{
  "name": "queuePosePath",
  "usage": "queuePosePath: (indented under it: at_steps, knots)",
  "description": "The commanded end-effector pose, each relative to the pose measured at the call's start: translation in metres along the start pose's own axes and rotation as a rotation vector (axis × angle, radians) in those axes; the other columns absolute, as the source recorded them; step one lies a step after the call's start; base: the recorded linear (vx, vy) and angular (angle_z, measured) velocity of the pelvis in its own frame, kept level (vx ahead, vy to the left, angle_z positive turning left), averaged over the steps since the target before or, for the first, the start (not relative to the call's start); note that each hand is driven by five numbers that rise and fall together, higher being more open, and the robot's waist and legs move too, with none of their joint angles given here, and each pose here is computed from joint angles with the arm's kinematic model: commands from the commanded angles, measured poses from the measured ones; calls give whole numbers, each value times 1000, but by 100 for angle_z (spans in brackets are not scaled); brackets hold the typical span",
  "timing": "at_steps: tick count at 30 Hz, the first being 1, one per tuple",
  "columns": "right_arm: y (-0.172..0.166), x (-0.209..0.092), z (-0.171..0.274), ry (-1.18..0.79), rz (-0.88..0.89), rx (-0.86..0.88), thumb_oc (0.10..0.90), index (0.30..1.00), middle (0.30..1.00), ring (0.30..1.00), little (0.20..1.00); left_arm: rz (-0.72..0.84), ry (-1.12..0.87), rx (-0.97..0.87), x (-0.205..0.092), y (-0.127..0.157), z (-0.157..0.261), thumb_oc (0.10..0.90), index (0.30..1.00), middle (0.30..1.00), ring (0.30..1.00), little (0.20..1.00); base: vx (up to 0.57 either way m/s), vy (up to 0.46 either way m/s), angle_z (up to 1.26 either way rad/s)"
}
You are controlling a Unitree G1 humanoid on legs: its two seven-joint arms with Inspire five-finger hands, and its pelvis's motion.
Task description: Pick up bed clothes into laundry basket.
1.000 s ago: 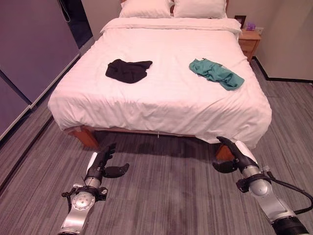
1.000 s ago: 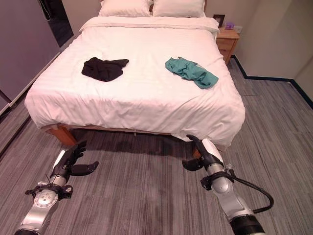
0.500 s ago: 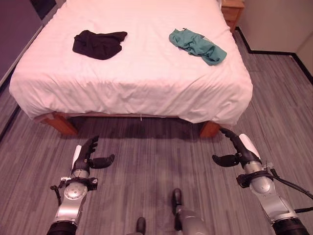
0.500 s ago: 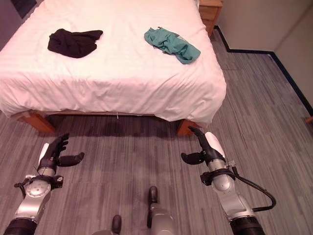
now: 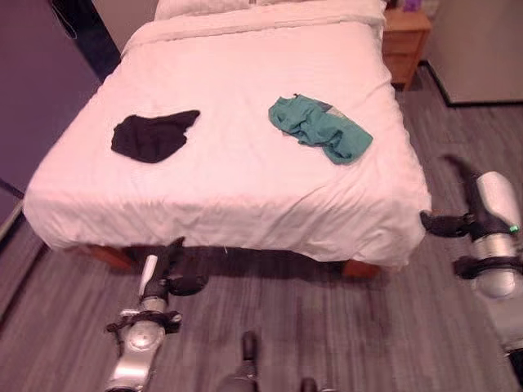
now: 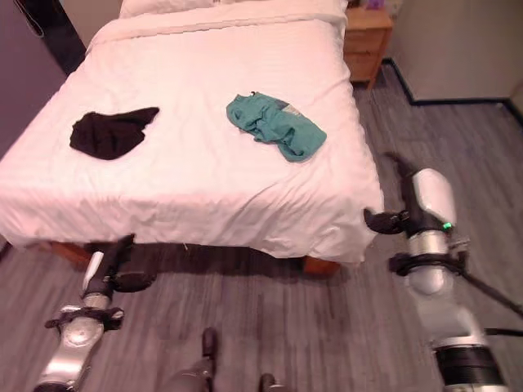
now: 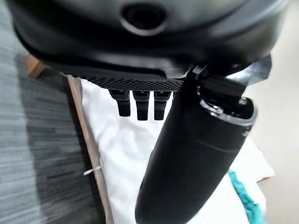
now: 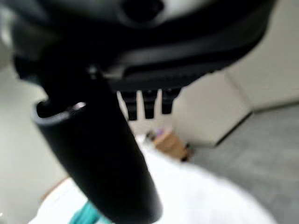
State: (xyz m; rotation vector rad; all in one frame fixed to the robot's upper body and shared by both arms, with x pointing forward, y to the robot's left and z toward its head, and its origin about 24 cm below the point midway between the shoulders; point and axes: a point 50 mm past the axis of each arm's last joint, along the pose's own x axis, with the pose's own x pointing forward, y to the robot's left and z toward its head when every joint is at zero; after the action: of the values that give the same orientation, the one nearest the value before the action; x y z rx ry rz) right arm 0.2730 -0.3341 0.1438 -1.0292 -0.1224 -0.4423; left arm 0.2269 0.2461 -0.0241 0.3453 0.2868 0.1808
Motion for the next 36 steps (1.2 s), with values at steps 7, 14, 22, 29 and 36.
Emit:
queuePosePath:
  at_steps: [7,14,22,29,36]
  knots:
    - [-80,50,35,-125,-330,-134,800,900,900,900,900,113,-123,51,-4,44,17,800,900,900,900,900,167,239,-3]
    - [-61,53,31,-87,-285,-127,800,900,900,900,900,104,17,53,-18,55,-15,800,900,900,900,900,73,195,15]
    - [-31,56,51,-152,-155,-15,800,900,900,900,900,9,84,31,-26,36,-30,800,900,900,900,900,77,18,34]
    - [7,68,62,-121,6,37,800,900,900,900,900,-23,165,31,-37,31,-49,800,900,900,900,900,76,1,2]
    - [63,63,48,-9,209,-24,800,900,900,900,900,16,316,6,-53,34,-82,800,900,900,900,900,80,-26,10]
